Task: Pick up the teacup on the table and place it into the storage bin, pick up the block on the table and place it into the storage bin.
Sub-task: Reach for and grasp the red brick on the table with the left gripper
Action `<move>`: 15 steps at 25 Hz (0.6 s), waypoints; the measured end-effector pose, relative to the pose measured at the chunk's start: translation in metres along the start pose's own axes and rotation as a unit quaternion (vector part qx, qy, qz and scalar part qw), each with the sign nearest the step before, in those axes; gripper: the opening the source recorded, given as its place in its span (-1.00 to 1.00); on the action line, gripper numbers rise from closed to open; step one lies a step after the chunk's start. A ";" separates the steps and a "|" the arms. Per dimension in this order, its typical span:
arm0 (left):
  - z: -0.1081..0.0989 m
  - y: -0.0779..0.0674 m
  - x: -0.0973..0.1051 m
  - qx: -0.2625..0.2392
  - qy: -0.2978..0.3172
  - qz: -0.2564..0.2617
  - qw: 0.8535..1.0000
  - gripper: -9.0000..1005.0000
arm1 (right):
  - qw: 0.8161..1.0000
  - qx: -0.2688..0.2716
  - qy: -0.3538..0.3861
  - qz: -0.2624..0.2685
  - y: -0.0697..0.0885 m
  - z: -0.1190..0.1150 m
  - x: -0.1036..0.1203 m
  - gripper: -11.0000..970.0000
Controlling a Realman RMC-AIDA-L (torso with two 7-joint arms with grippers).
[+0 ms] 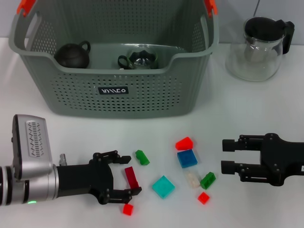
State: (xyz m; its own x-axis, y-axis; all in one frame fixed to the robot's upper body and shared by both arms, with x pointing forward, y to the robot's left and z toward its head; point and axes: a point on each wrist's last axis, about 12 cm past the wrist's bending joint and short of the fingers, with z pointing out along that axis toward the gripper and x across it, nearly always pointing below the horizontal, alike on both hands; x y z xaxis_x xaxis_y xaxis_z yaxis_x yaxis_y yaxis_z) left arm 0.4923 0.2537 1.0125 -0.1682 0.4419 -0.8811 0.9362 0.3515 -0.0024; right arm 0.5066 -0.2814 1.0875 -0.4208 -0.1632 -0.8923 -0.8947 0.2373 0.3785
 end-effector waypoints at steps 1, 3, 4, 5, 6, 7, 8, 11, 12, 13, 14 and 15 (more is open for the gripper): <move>0.000 0.000 0.000 0.000 0.001 0.000 1.000 0.68 | 1.000 0.000 0.000 0.000 0.000 0.000 0.000 0.35; 0.000 0.000 0.000 -0.001 0.002 0.002 1.000 0.68 | 1.000 0.000 0.000 0.000 0.000 0.000 0.000 0.35; 0.000 0.000 0.001 -0.001 0.002 0.003 1.000 0.68 | 1.000 -0.001 0.000 -0.001 0.000 0.000 0.000 0.35; 0.001 0.000 0.001 0.000 0.003 0.004 1.000 0.68 | 1.000 -0.001 0.000 -0.001 0.000 0.000 0.000 0.35; 0.001 -0.001 0.001 0.001 0.002 0.003 1.000 0.68 | 1.000 -0.001 0.000 -0.001 0.000 0.000 0.000 0.35; 0.001 -0.002 0.001 0.002 0.002 0.002 1.000 0.68 | 1.000 -0.001 0.001 -0.001 0.000 0.000 0.000 0.35; 0.002 -0.002 0.002 0.003 0.002 0.002 1.000 0.68 | 1.000 -0.001 0.001 -0.001 0.000 0.000 -0.001 0.35; 0.003 -0.002 0.003 0.001 0.007 0.001 1.000 0.68 | 1.000 -0.001 0.001 -0.001 0.000 0.000 -0.001 0.35; 0.003 -0.002 0.004 -0.001 0.009 0.001 1.000 0.68 | 1.000 -0.001 0.001 -0.001 0.000 0.000 -0.001 0.35; 0.003 -0.002 0.004 -0.002 0.009 0.000 1.000 0.68 | 1.000 0.000 0.001 -0.001 0.000 0.000 -0.001 0.35; 0.004 -0.001 0.004 -0.003 0.009 -0.001 1.000 0.68 | 1.000 0.000 0.001 -0.001 0.000 0.000 -0.001 0.35; 0.004 -0.001 0.004 -0.005 0.009 -0.002 1.000 0.68 | 1.000 0.000 0.001 -0.001 0.000 0.000 -0.001 0.35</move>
State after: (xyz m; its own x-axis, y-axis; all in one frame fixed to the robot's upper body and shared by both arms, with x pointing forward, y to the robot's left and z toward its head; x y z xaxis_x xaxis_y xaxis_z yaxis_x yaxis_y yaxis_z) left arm 0.4918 0.2520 1.0072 -0.1765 0.4548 -0.8730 0.9328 0.3605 -0.0008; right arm 0.5073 -0.2811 1.0876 -0.4196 -0.1655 -0.8925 -0.8953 0.2377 0.3769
